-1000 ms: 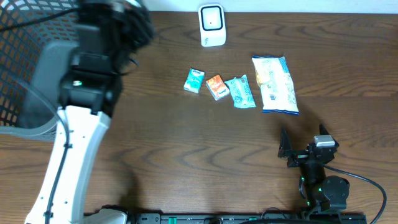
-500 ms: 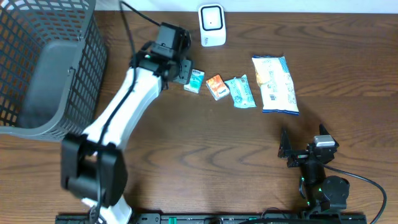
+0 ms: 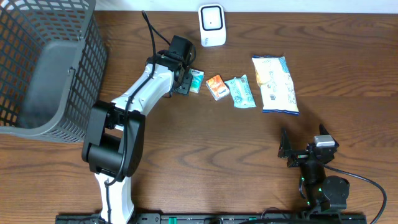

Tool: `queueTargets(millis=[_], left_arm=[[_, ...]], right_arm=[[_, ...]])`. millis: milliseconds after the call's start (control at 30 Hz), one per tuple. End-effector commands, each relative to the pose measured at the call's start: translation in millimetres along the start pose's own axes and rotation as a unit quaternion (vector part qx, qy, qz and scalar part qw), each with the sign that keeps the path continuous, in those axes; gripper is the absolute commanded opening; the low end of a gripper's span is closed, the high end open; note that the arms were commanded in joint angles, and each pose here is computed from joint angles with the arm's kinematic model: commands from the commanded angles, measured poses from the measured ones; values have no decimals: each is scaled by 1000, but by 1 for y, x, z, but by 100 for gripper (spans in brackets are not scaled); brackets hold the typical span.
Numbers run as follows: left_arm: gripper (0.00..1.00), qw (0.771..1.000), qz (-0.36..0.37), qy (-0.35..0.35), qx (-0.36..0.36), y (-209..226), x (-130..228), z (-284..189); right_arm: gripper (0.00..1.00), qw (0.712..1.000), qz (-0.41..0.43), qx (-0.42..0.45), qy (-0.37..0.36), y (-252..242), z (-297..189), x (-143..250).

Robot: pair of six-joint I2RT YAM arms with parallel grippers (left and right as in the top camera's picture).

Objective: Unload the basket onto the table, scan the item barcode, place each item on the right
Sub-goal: 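Carry the Zam-Buk tin under the scanner and release it on the table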

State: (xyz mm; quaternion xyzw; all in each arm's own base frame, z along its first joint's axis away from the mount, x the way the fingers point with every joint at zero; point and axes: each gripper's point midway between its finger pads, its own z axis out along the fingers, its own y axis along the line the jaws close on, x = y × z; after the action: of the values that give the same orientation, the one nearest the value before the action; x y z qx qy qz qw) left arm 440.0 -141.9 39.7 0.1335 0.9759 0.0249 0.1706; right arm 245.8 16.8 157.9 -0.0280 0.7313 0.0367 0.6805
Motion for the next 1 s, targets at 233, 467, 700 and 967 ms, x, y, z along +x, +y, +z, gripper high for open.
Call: queueTargets(millis=[233,467,700,967], left_arm=[[63,998,-34,-19,-53,27,-9,-5],[63,993,-110,-24,-44,42,-11,-7],[72,994,-107,-6,-7,28,-4,-6],[88,993,-111,-36,-4,30,-20,-28]], right_arm=[[99,1000,-6,-5,0,2,0,0],[99,1000,-6,-5,0,2,0,0],[99,1000,-6,-5,0,2,0,0],[99,1000,-6,-5,0,2,0,0]])
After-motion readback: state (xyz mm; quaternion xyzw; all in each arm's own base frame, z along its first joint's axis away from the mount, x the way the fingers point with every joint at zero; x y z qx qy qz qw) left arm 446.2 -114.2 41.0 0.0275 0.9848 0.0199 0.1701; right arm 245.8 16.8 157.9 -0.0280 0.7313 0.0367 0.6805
